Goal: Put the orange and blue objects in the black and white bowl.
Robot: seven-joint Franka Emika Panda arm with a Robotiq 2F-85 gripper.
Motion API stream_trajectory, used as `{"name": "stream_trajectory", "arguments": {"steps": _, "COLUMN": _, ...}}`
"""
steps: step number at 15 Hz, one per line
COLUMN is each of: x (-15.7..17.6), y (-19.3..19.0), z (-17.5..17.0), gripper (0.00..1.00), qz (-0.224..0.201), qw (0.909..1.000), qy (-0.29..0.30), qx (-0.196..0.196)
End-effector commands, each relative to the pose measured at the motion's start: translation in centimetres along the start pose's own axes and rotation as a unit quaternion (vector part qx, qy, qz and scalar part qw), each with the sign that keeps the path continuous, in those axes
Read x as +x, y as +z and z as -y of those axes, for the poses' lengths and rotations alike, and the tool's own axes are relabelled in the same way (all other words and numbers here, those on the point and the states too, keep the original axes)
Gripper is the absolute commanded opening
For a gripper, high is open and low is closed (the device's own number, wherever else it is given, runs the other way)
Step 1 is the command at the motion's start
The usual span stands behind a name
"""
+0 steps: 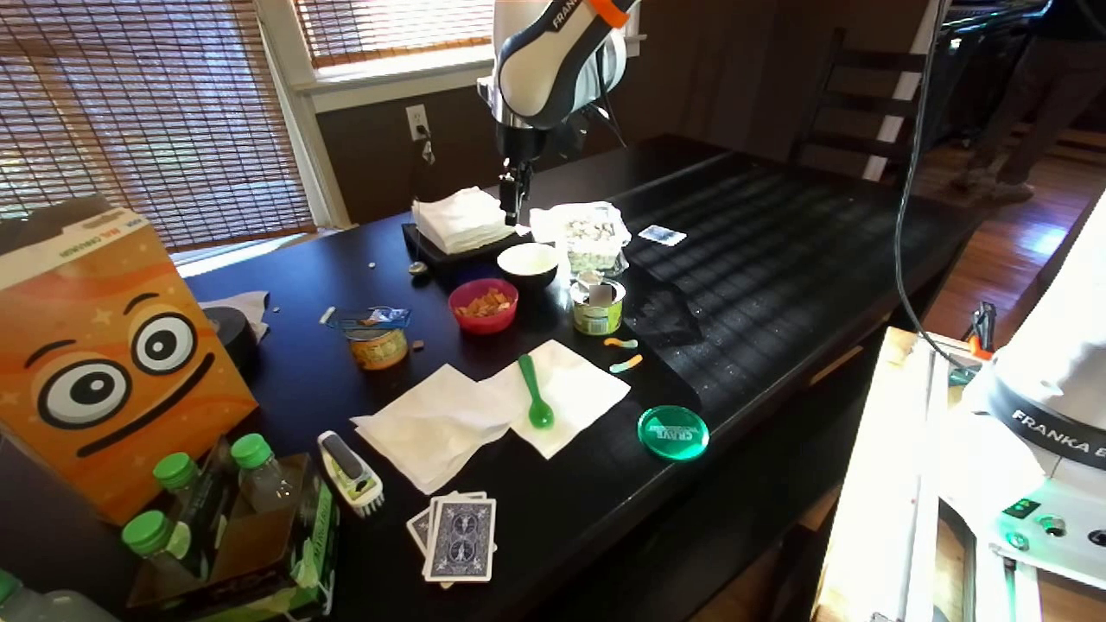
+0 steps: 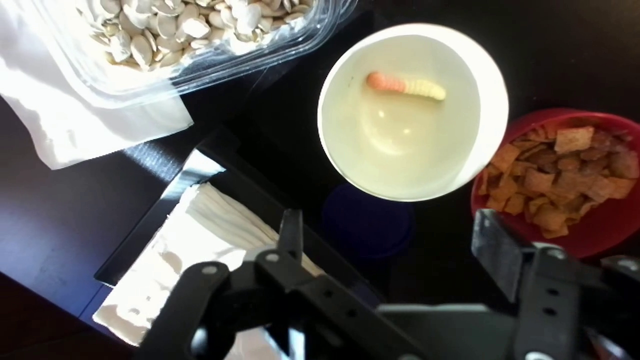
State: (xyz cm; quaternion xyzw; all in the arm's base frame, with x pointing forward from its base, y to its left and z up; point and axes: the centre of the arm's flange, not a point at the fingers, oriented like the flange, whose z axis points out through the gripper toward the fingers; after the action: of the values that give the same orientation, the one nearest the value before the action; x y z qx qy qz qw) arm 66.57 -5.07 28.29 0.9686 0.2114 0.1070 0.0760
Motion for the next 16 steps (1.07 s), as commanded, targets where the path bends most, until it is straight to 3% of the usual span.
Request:
{"name": "stream_trajectory", "arguments": {"steps": 1, "x": 0.1, "y": -2.5, "z": 1.4, "gripper": 1.00, "qz": 0.000, "qw": 0.9999, "qy": 0.012, "qx": 0.007}}
{"name": "stream_trajectory", "arguments": {"steps": 10, "x": -3.9, "y": -11.0, "z": 9.1, "gripper": 1.00, "qz": 0.081, "qw": 0.9940, "qy": -0.010, "qx": 0.073}}
{"name": "stream_trajectory", "arguments": {"steps": 16, "x": -8.4, "y": -12.6, "z": 14.6, "gripper": 1.00, "qz": 0.139, "qw": 0.9817, "qy": 0.015, "qx": 0.130}}
